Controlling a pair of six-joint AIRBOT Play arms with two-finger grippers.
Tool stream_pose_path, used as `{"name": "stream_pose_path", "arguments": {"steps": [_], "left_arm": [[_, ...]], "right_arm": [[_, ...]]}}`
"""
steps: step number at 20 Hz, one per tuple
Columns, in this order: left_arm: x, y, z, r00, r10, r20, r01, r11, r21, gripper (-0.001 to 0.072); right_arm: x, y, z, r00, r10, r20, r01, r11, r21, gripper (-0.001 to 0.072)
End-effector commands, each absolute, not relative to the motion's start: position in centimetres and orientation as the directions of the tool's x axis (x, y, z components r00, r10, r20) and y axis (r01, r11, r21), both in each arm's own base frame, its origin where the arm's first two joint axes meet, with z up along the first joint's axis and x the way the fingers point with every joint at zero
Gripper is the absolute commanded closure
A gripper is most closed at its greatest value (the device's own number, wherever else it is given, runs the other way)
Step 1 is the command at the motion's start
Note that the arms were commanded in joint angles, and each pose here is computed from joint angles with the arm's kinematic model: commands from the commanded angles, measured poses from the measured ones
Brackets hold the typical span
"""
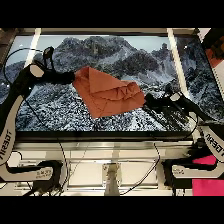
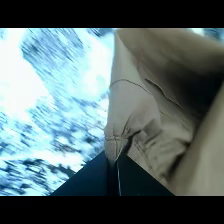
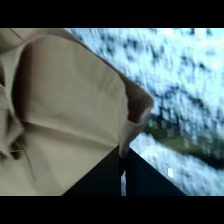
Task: Fold the clothes and pants, and hang the long-sleeved shirts on hangers.
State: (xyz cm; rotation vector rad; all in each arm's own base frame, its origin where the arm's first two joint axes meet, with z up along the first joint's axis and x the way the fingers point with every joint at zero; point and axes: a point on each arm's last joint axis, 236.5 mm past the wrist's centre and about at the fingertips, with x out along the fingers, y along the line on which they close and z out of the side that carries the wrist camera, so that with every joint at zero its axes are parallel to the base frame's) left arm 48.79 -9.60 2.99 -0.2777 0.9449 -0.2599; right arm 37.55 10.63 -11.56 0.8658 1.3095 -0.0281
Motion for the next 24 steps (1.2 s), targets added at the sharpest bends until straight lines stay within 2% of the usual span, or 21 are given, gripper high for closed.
{"name": "stream_pose_path", "arguments": {"steps": [1,3,4,6,7,8,9,12,15,17,19,21,22,23,24], "left_arm": [[51.9,-8.2,4.8,0.673,-0.256,-0.694,0.096,0.961,-0.261,0.0634],[52.9,-8.6,5.2,0.707,-0.251,-0.661,0.104,0.962,-0.254,0.0249],[52.8,-8.8,5.2,0.704,-0.253,-0.664,0.106,0.961,-0.254,0.0216],[52.2,-8.9,4.6,0.678,-0.261,-0.687,0.110,0.960,-0.256,0.0225],[51.7,-8.9,4.1,0.657,-0.265,-0.706,0.108,0.960,-0.260,0.0269],[51.0,-8.8,3.6,0.628,-0.269,-0.730,0.108,0.960,-0.260,0.0506],[50.2,-8.9,3.0,0.592,-0.275,-0.757,0.112,0.959,-0.261,0.0682],[48.4,-8.9,2.1,0.527,-0.287,-0.800,0.114,0.957,-0.268,0.0694],[44.8,-9.3,0.7,0.467,-0.310,-0.828,0.108,0.950,-0.294,0.0695],[40.5,-10.4,-0.9,0.411,-0.410,-0.815,0.075,0.906,-0.418,0.0695],[35.8,-13.2,-1.5,0.351,-0.590,-0.727,0.064,0.790,-0.610,0.0695],[32.1,-16.3,-0.3,0.308,-0.772,-0.557,0.093,0.607,-0.789,0.0694],[30.9,-17.0,-0.3,0.292,-0.813,-0.504,0.056,0.541,-0.839,0.0693],[30.0,-17.4,-1.2,0.284,-0.824,-0.490,0.006,0.513,-0.858,0.0673],[29.3,-17.4,-2.4,0.279,-0.817,-0.504,-0.024,0.519,-0.855,0.0469]], "right_arm": [[34.6,12.1,-11.6,0.180,0.502,-0.846,0.481,0.705,0.521,0.0702],[34.5,12.2,-11.6,0.173,0.509,-0.843,0.483,0.702,0.523,0.0702],[34.7,12.3,-11.5,0.182,0.511,-0.840,0.486,0.696,0.528,0.0702],[35.1,12.4,-11.3,0.202,0.517,-0.832,0.496,0.679,0.542,0.0701],[35.4,12.4,-11.2,0.212,0.517,-0.829,0.499,0.673,0.547,0.0701],[35.6,12.4,-11.2,0.220,0.517,-0.827,0.501,0.668,0.550,0.0701],[35.6,12.5,-11.1,0.223,0.521,-0.824,0.505,0.661,0.555,0.0701],[36.1,13.0,-10.5,0.244,0.540,-0.805,0.481,0.653,0.585,0.0702],[36.7,13.4,-9.7,0.264,0.560,-0.785,0.432,0.659,0.616,0.0702],[36.9,13.5,-9.5,0.268,0.561,-0.783,0.425,0.661,0.619,0.0702],[36.7,13.6,-9.5,0.261,0.566,-0.782,0.398,0.675,0.621,0.0702],[36.2,13.9,-9.4,0.237,0.580,-0.779,0.383,0.682,0.624,0.0703],[35.9,14.0,-9.4,0.228,0.585,-0.778,0.372,0.687,0.625,0.0702],[35.8,14.1,-9.4,0.223,0.588,-0.778,0.365,0.690,0.626,0.0702],[35.8,14.1,-9.4,0.223,0.588,-0.778,0.365,0.690,0.625,0.0701]]}}
